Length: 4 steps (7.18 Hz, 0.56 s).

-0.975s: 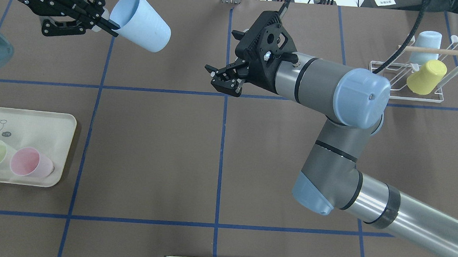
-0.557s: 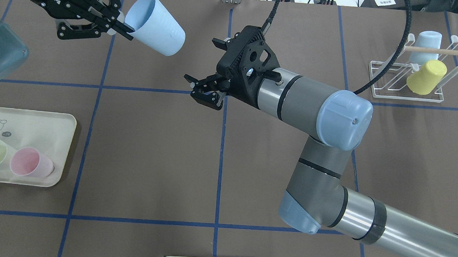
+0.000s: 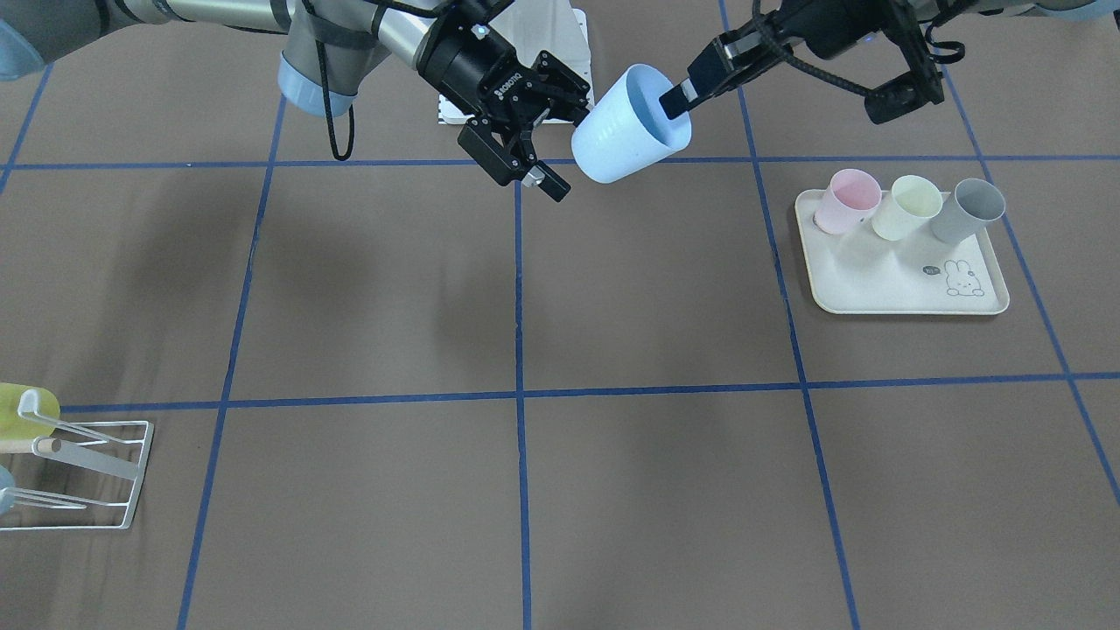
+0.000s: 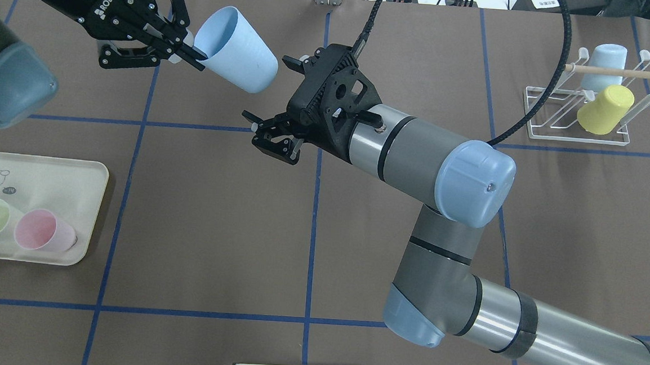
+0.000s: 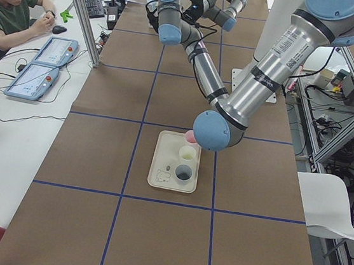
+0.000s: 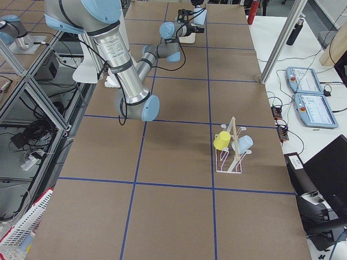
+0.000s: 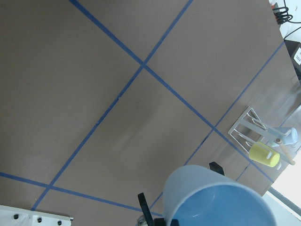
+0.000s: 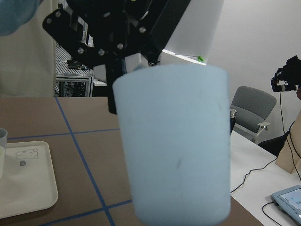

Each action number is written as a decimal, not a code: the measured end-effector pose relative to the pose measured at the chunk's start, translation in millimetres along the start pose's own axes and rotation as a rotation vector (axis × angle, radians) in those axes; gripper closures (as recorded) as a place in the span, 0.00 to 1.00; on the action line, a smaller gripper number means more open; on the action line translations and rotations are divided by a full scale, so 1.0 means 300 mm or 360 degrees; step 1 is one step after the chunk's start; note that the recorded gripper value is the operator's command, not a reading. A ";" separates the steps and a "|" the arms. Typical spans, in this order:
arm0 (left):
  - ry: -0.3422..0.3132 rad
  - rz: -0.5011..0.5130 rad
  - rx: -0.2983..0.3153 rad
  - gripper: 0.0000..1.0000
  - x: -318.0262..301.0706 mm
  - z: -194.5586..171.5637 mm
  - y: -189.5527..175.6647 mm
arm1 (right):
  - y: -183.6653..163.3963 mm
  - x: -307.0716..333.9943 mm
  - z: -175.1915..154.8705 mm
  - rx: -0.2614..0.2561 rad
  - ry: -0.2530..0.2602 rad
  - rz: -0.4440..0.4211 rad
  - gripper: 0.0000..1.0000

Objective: Transfer IKEA cup to right arm and place on rack

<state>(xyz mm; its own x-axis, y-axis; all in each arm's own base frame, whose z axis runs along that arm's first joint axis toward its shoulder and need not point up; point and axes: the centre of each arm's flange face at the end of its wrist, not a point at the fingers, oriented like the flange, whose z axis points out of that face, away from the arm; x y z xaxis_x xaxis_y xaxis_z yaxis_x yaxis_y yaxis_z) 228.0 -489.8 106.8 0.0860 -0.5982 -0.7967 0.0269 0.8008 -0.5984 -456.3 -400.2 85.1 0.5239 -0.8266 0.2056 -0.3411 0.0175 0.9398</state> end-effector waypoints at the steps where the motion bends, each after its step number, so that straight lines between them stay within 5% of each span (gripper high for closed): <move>1: -0.0003 0.0003 -0.0005 1.00 0.001 0.007 0.003 | -0.007 -0.002 -0.001 0.0007 -0.0001 -0.0030 0.01; 4: -0.0009 0.0008 -0.0015 1.00 0.004 0.029 0.012 | -0.014 -0.003 -0.004 0.0014 -0.0002 -0.0104 0.01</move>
<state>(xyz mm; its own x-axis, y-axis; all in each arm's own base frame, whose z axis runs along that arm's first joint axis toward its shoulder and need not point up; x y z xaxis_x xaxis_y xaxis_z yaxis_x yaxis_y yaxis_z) 236.9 -487.3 104.4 0.0919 -0.5940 -0.7992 0.0169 0.8034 -0.5952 -454.5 -398.8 81.3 0.5442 -0.8267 0.1432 -0.3129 -0.0416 0.9489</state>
